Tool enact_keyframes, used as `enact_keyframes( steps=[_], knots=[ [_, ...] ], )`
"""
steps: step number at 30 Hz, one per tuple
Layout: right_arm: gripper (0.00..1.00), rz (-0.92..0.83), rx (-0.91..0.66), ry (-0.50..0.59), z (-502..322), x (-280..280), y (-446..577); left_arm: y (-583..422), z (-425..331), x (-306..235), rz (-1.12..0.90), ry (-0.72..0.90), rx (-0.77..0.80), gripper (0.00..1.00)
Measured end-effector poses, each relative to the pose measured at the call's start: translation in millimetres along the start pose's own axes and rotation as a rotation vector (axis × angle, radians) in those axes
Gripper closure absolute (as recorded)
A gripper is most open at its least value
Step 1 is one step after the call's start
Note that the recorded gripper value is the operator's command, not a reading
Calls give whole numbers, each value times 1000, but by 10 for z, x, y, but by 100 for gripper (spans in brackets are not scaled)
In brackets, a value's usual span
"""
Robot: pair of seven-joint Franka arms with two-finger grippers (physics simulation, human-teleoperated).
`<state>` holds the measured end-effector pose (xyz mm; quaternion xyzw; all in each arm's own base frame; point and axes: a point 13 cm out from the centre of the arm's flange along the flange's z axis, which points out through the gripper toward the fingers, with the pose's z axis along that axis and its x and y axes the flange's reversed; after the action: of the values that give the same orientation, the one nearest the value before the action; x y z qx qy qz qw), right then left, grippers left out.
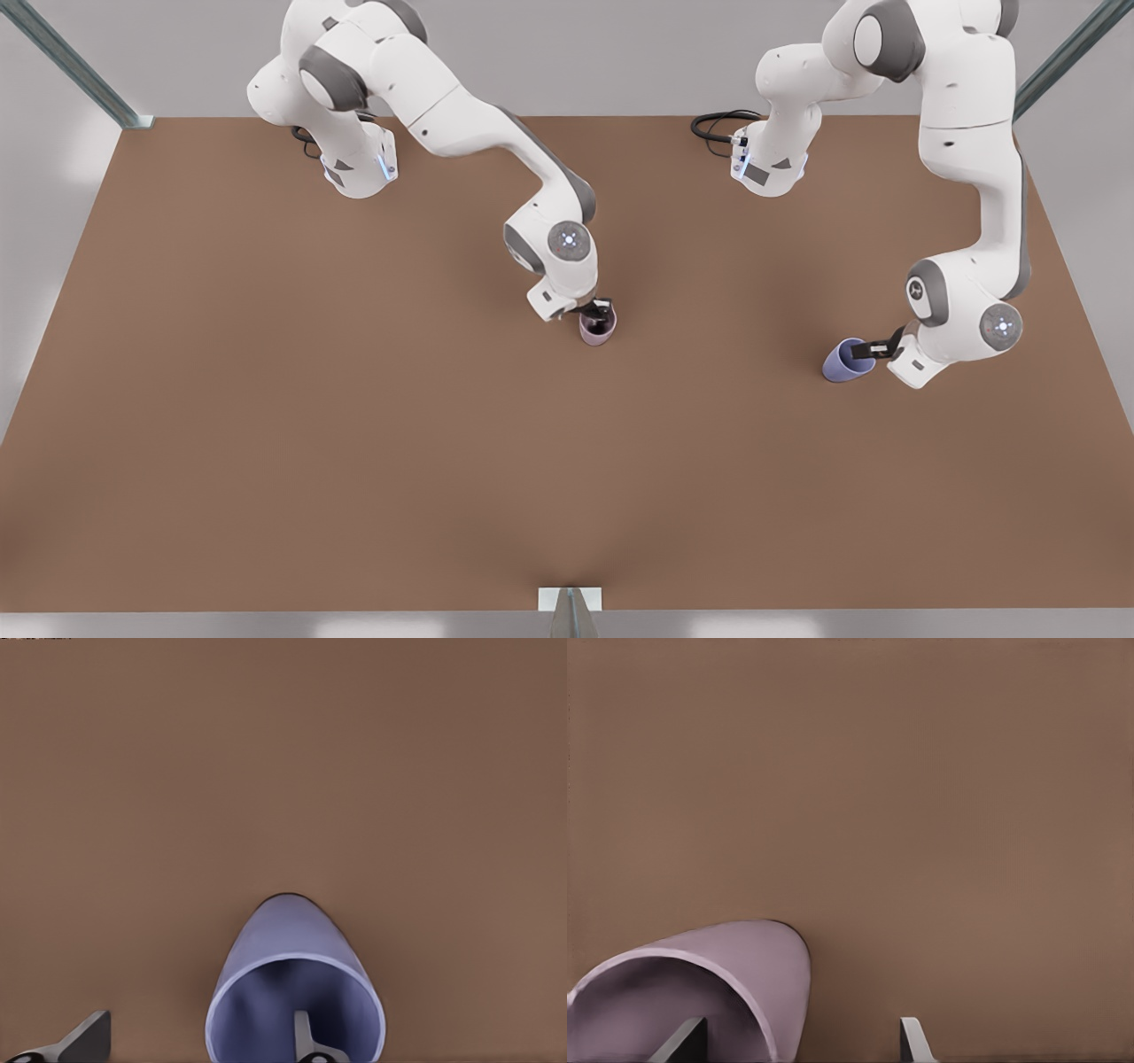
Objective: Stack the cups, with the pink cup at the bottom and the purple cup at the top
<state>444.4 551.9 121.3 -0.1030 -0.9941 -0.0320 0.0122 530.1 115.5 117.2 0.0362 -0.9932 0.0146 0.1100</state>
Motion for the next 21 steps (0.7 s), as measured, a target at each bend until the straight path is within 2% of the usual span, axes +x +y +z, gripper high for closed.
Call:
enact_keyframes(
  steps=[2, 3, 4, 6, 8, 10, 14, 15, 16, 21],
  knots=[
    [0, 26, -19, -7, -160, -36, 24, 3, 22, -13, 13, -3, -2, 0],
    [0, 38, -28, -10, -237, -51, 35, 5, 38, -17, 20, -3, -2, 6],
    [0, 49, -34, -14, -306, -76, 35, 8, 50, -22, 25, -3, -3, 18],
    [0, 71, -47, -21, -448, -119, 28, 12, 55, -31, 35, -6, -6, 57],
    [0, 112, -85, -36, -953, -328, -97, 18, 53, -33, 43, -8, -9, 62],
    [0, 190, -126, -61, -1722, -895, -525, 11, 99, 1, 46, 0, -7, 62],
    [0, 350, -126, -102, -2838, -2083, -2252, -67, 217, 77, 45, 18, 20, 69],
    [0, 373, -109, -116, -3038, -2291, -2762, -80, 229, 83, 45, 19, 25, 74],
    [0, 378, -83, -132, -3193, -2427, -3205, -86, 232, 83, 45, 19, 28, 78],
    [0, 343, 19, -140, -3598, -2681, -4705, -111, 160, 52, 52, 8, 31, 79]
  ],
)
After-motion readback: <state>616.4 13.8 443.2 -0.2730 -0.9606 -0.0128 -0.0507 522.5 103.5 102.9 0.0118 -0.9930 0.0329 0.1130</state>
